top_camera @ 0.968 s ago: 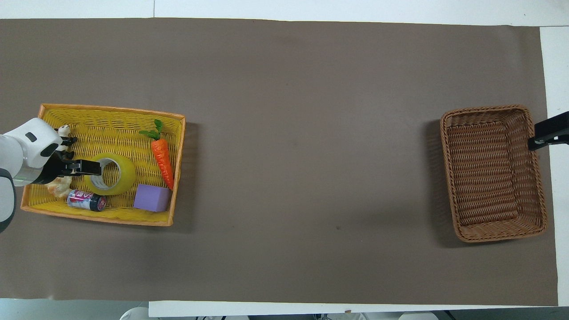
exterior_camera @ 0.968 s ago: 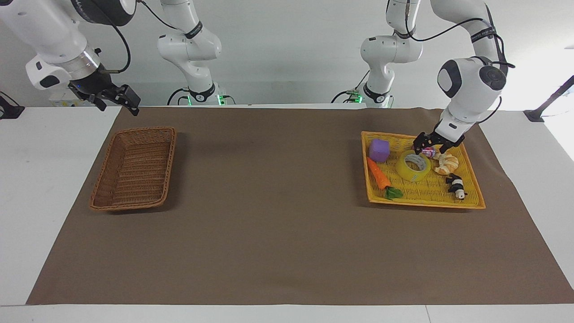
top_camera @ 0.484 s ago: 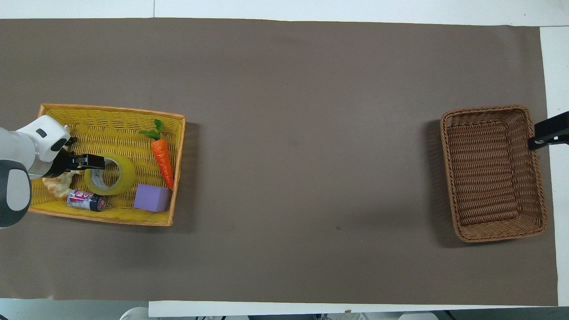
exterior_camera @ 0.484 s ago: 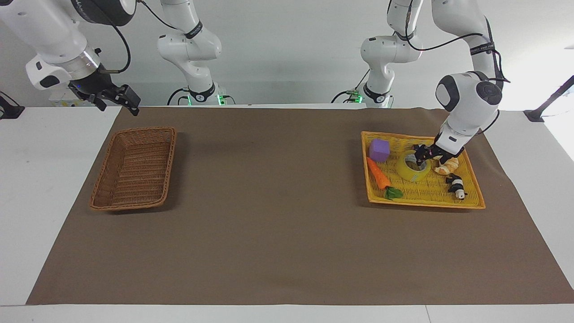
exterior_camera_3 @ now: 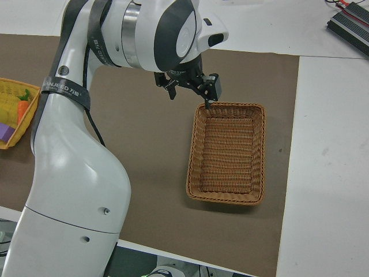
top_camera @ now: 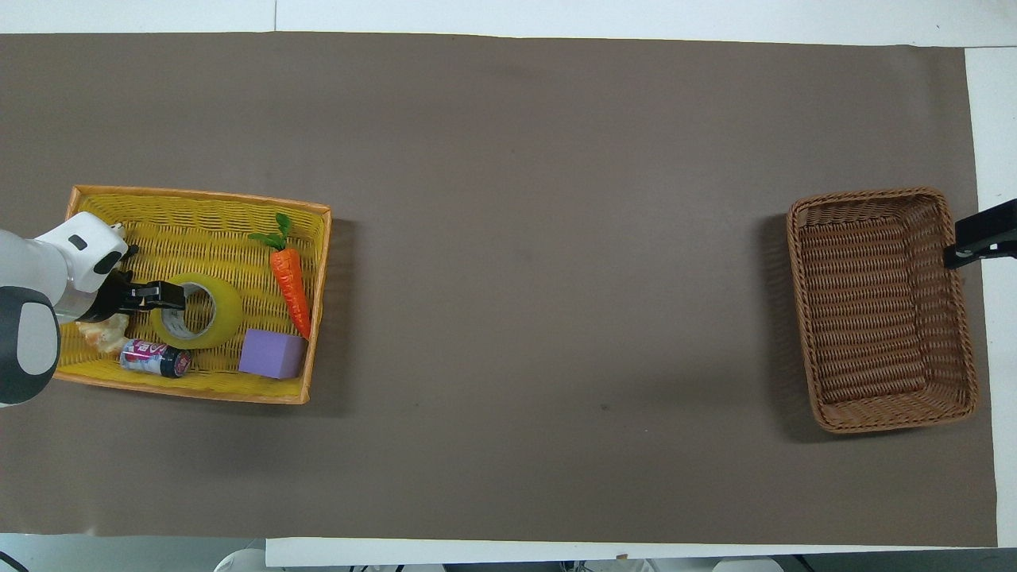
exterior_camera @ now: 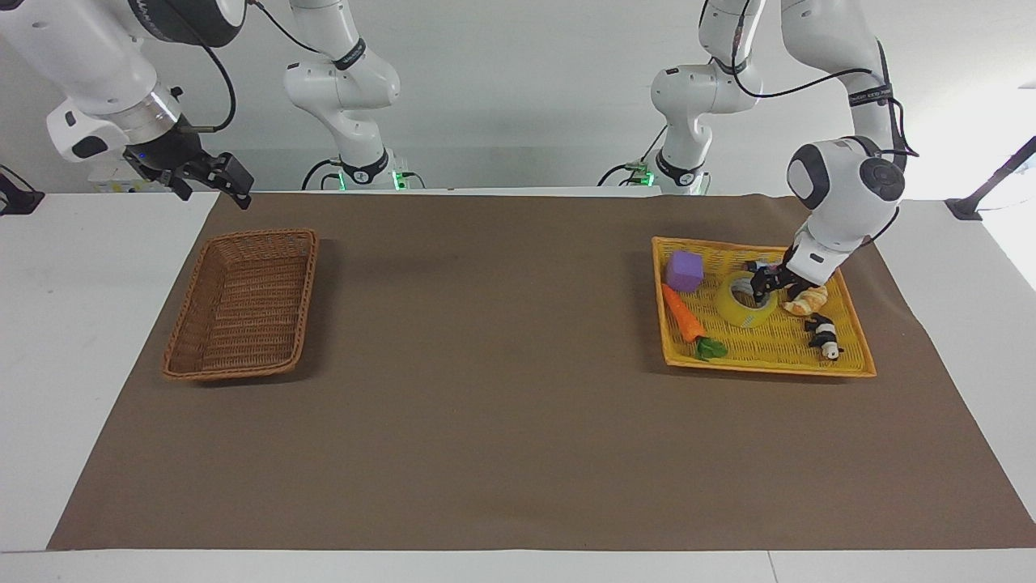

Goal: Move tape to another basket
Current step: 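Grasp the tape roll's rim with the left gripper, then lift the tape roll and carry it toward the table center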

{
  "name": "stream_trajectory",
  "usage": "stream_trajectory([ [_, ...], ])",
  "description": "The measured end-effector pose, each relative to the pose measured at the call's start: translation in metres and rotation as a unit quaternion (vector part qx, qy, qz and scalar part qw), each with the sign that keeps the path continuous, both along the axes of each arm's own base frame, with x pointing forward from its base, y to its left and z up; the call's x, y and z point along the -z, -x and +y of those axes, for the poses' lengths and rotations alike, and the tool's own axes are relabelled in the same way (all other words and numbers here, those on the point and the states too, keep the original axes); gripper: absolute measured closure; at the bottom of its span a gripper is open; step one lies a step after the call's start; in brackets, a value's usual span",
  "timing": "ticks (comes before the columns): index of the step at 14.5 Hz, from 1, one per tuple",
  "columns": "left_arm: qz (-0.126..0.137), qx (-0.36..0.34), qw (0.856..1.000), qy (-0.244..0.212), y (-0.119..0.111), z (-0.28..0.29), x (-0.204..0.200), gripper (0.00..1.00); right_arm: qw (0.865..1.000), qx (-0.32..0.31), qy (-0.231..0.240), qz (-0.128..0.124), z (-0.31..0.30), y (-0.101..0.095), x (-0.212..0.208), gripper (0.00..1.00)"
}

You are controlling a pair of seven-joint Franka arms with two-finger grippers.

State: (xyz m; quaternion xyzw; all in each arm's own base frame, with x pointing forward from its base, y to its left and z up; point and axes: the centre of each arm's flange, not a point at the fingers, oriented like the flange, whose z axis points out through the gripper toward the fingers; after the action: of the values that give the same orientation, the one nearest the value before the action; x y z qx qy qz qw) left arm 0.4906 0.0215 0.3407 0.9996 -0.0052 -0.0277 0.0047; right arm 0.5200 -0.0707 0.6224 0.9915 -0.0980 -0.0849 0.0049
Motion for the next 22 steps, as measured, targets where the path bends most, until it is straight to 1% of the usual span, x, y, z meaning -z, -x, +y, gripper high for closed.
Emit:
stream_trajectory([
  [4, 0.003, 0.000, 1.000, -0.001, 0.006, 0.000, 0.019, 0.26, 1.000, 0.000, 0.000, 0.000, 0.000, 0.000, 0.000, 0.00],
  [6, 0.009, 0.002, 1.000, -0.001, 0.007, -0.002, 0.026, 0.29, 1.000, 0.000, 0.000, 0.000, 0.000, 0.000, 0.000, 0.00],
  [8, 0.014, 0.003, 1.000, -0.002, 0.007, -0.003, 0.032, 0.41, 1.000, 0.000, 0.000, 0.000, 0.000, 0.000, 0.000, 0.00],
  [9, 0.015, 0.003, 1.000, -0.002, 0.007, -0.003, 0.035, 0.41, 1.000, 0.000, 0.000, 0.000, 0.000, 0.000, 0.000, 0.00],
  [10, 0.016, 0.003, 1.000, -0.002, 0.007, -0.003, 0.036, 0.47, 1.000, 0.000, 0.000, 0.000, 0.000, 0.000, 0.000, 0.00],
  [11, 0.016, 0.002, 1.000, -0.002, 0.006, -0.002, 0.036, 0.58, 1.000, 0.000, 0.000, 0.000, 0.000, 0.000, 0.000, 0.00],
  [12, 0.015, 0.001, 1.000, -0.002, 0.006, -0.001, 0.035, 0.74, 1.000, 0.000, 0.000, 0.000, 0.000, 0.000, 0.000, 0.00],
  [13, 0.014, 0.002, 1.000, -0.002, 0.005, -0.001, 0.035, 0.79, 1.000, 0.000, 0.000, 0.000, 0.000, 0.000, 0.000, 0.00],
  [16, 0.015, 0.003, 1.000, -0.002, -0.003, -0.002, 0.025, 0.79, 1.000, 0.000, 0.000, 0.000, 0.000, 0.000, 0.000, 0.00],
  [18, 0.016, 0.003, 1.000, -0.002, -0.019, -0.002, 0.000, 0.79, 1.000, 0.000, 0.000, 0.000, 0.000, 0.000, 0.000, 0.00],
  [20, 0.007, 0.002, 1.000, -0.003, -0.034, -0.002, -0.026, 0.79, 1.000, 0.000, 0.000, 0.000, 0.000, 0.000, 0.000, 0.00],
  [22, 0.007, -0.005, 1.000, 0.008, -0.042, -0.005, -0.043, 0.79, 1.000, 0.000, 0.000, 0.000, 0.000, 0.000, 0.000, 0.00],
])
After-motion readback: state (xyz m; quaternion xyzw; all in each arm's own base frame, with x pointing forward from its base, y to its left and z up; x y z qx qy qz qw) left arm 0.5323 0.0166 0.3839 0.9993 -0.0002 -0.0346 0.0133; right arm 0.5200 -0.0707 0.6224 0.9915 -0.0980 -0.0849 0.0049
